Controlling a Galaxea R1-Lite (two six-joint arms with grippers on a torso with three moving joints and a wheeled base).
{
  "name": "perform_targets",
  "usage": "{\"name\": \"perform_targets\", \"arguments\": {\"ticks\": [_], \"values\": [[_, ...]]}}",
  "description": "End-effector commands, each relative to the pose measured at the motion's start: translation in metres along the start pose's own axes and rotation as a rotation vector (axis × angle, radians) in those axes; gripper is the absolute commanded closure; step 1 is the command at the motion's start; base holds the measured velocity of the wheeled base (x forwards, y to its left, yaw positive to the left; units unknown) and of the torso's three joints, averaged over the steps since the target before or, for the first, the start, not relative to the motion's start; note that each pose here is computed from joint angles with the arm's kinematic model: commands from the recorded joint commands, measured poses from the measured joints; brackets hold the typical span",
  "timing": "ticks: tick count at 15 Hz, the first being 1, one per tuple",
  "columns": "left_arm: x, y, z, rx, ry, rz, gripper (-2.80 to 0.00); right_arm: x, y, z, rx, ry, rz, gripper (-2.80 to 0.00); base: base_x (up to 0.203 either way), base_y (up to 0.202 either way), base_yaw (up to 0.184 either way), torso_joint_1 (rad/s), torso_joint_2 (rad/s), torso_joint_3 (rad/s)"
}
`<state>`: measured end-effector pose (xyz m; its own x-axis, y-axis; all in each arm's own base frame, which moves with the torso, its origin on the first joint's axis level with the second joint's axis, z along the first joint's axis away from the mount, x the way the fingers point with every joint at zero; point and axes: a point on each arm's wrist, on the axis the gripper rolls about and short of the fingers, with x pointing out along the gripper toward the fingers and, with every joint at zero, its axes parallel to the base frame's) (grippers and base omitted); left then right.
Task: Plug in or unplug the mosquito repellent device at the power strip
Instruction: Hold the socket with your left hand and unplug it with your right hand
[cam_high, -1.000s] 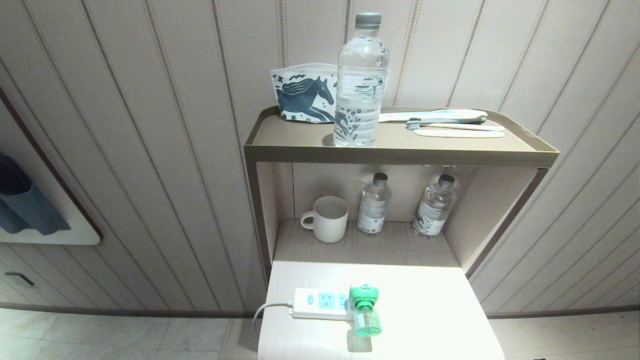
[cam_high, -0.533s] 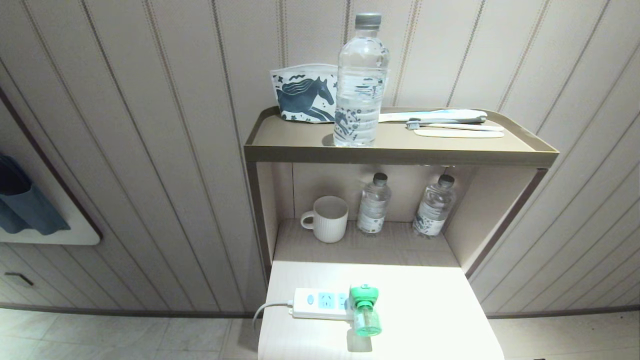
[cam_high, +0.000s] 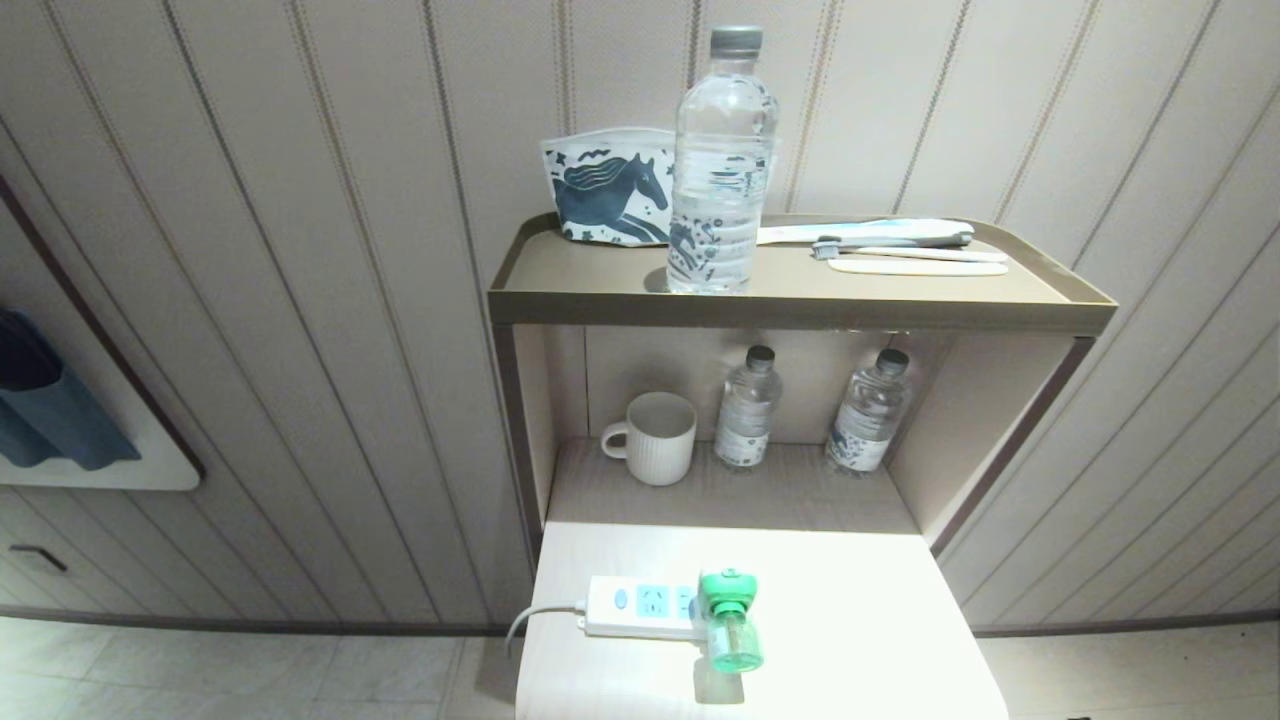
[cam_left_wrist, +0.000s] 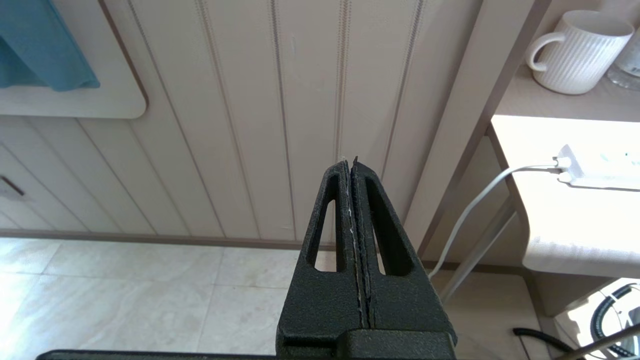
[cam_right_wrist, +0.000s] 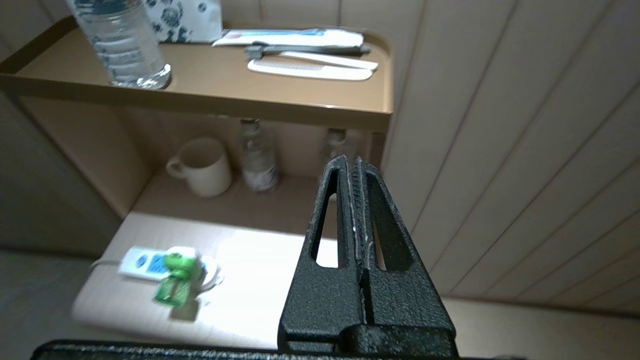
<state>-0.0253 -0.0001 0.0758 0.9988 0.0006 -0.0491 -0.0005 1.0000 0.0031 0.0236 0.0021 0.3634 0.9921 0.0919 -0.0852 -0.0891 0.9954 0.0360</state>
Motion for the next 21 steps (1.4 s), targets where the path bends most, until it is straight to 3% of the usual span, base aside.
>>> {"name": "perform_targets", "arguments": {"ticks": [1,3,5,6,8,10,16,17,21], "values": [[0.000,0.000,0.000,0.000,0.000,0.001,0.00,0.089,0.005,0.009,0.067,0.442,0.061,0.00,0.000,0.000,0.000,0.000,0.00,0.000],[0.000,0.000,0.000,0.000,0.000,0.001,0.00,0.138,0.021,-0.007,0.100,0.791,0.091,0.00,0.000,0.000,0.000,0.000,0.00,0.000],[0.000,0.000,0.000,0.000,0.000,0.001,0.00,0.172,0.054,-0.024,0.074,1.017,0.152,0.00,0.000,0.000,0.000,0.000,0.00,0.000],[0.000,0.000,0.000,0.000,0.000,0.001,0.00,0.181,0.075,-0.030,0.040,1.081,0.197,0.00,0.000,0.000,0.000,0.000,0.00,0.000],[0.000,0.000,0.000,0.000,0.000,0.001,0.00,0.198,0.108,-0.039,-0.006,1.129,0.256,0.00,0.000,0.000,0.000,0.000,0.00,0.000],[0.000,0.000,0.000,0.000,0.000,0.001,0.00,0.209,0.130,-0.046,-0.033,1.114,0.302,0.00,0.000,0.000,0.000,0.000,0.00,0.000],[0.000,0.000,0.000,0.000,0.000,0.001,0.00,0.223,0.149,-0.062,-0.079,1.136,0.295,0.00,0.000,0.000,0.000,0.000,0.00,0.000],[0.000,0.000,0.000,0.000,0.000,0.001,0.00,0.223,0.153,-0.063,-0.105,1.126,0.279,-2.80,0.000,0.000,0.000,0.000,0.00,0.000],[0.000,0.000,0.000,0.000,0.000,0.001,0.00,0.226,0.175,-0.071,-0.166,1.078,0.274,-2.80,0.000,0.000,0.000,0.000,0.00,0.000]]}}
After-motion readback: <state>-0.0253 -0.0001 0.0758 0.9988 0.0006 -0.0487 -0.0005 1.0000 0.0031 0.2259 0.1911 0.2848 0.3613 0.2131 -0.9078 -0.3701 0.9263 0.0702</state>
